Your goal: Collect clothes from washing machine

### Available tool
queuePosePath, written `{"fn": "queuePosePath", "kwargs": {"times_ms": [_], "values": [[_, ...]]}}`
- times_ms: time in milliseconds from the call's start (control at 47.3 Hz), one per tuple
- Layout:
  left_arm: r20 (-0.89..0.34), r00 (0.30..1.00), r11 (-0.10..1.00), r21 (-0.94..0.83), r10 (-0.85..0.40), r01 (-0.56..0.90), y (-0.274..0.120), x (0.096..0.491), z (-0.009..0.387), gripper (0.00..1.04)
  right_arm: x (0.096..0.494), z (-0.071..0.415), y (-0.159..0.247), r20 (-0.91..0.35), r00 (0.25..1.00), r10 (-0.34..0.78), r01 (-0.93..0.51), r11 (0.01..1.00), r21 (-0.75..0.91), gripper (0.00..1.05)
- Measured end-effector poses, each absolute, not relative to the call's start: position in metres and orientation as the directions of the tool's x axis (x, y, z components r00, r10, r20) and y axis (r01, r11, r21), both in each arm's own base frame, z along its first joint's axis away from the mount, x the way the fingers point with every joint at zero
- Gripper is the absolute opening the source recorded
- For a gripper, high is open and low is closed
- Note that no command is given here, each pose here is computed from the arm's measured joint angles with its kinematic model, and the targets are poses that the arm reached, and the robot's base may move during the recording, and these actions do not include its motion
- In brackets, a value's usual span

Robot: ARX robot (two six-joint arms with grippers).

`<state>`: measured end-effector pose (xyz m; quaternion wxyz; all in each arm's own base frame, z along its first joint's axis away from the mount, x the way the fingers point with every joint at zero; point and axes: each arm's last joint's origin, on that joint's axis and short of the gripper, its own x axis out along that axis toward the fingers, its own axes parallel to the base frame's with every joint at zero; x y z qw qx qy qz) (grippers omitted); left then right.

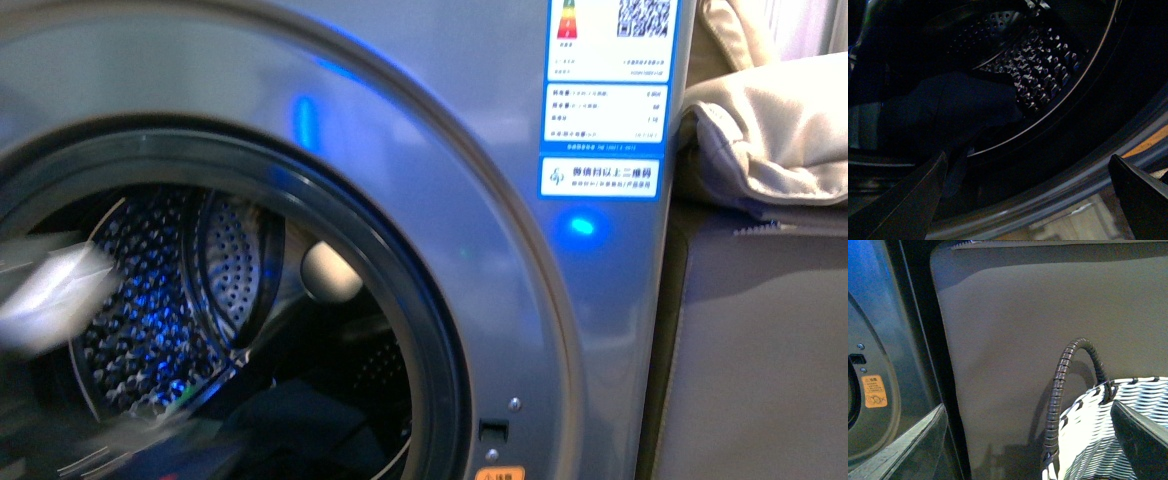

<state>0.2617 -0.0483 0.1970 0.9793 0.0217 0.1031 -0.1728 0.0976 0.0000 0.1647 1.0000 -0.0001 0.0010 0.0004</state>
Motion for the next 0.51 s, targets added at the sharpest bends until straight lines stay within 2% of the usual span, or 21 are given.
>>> {"fn": "queuePosePath", "kwargs": {"times_ms": [169,507], "values": [[-0.264,0.913,0.943,0.036,-0.31,0.331,-0.055,0.305,0.184,0.98,0.098,0.165,0.0,-0.002,1.0,0.001,-0.001,1.0,0.0,0.97],[-0.314,0.914,0.95,0.091,-0.257,0.298,-0.061,0.358,0.166,0.98,0.098,0.165,0.0,-0.002,1.0,0.001,-0.001,1.0,0.0,0.97]]}}
